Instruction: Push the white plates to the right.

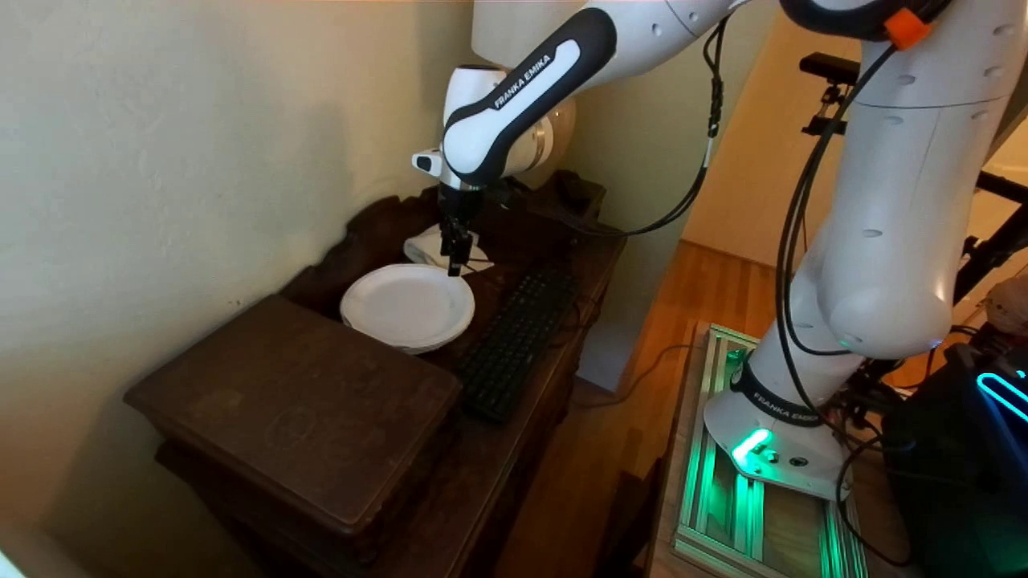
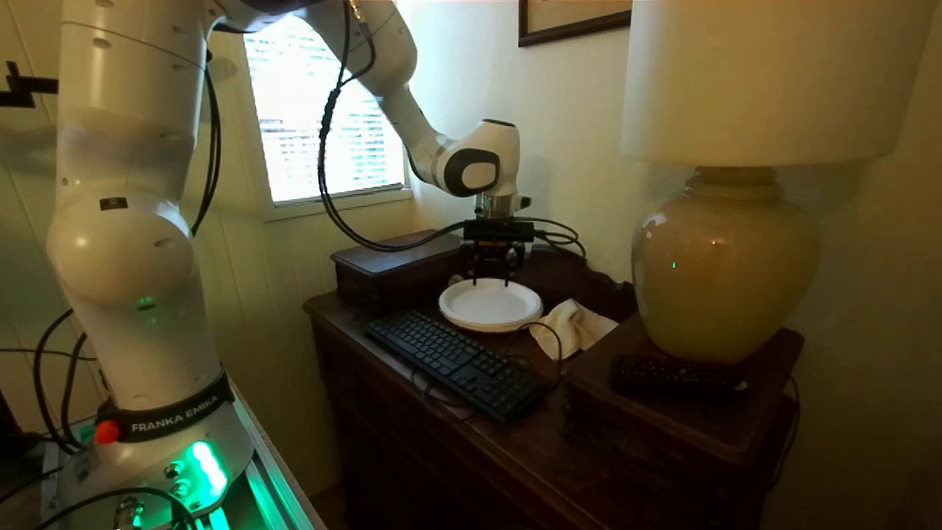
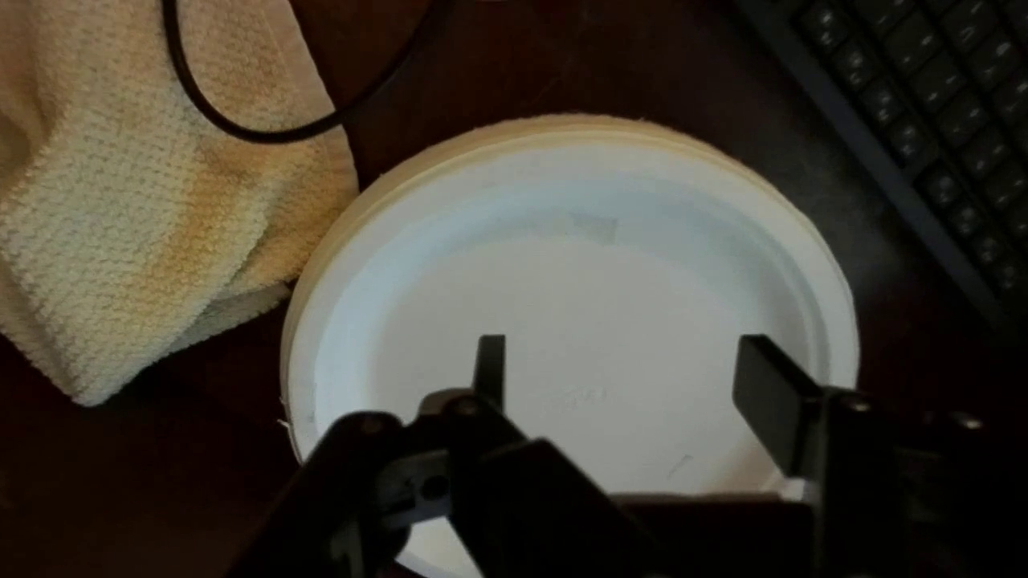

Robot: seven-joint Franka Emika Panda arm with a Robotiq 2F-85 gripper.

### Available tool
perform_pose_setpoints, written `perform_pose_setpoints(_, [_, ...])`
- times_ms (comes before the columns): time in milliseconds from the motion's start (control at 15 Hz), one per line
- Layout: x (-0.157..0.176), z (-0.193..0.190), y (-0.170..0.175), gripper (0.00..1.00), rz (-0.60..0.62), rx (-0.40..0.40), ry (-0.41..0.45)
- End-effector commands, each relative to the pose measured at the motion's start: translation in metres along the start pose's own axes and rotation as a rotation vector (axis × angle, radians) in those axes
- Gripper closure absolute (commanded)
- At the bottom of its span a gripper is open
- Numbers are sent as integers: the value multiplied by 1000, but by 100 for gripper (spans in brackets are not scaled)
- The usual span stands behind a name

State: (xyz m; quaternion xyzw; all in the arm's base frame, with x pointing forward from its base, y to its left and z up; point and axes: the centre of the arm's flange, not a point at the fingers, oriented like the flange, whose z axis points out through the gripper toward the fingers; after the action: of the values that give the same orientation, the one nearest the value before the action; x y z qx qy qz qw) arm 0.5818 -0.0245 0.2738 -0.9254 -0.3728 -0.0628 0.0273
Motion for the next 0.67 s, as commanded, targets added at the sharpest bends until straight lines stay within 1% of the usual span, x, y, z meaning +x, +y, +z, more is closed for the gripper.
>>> perform_pose_setpoints(0, [24, 28, 17, 56, 1, -6, 15])
perform_pose_setpoints(267, [34, 51, 20, 84, 8, 0, 14])
perform_pose_setpoints(400, [32, 60, 21, 96, 22, 3, -8])
perform_pose_setpoints(600, [20, 71, 26, 100, 50, -2, -44])
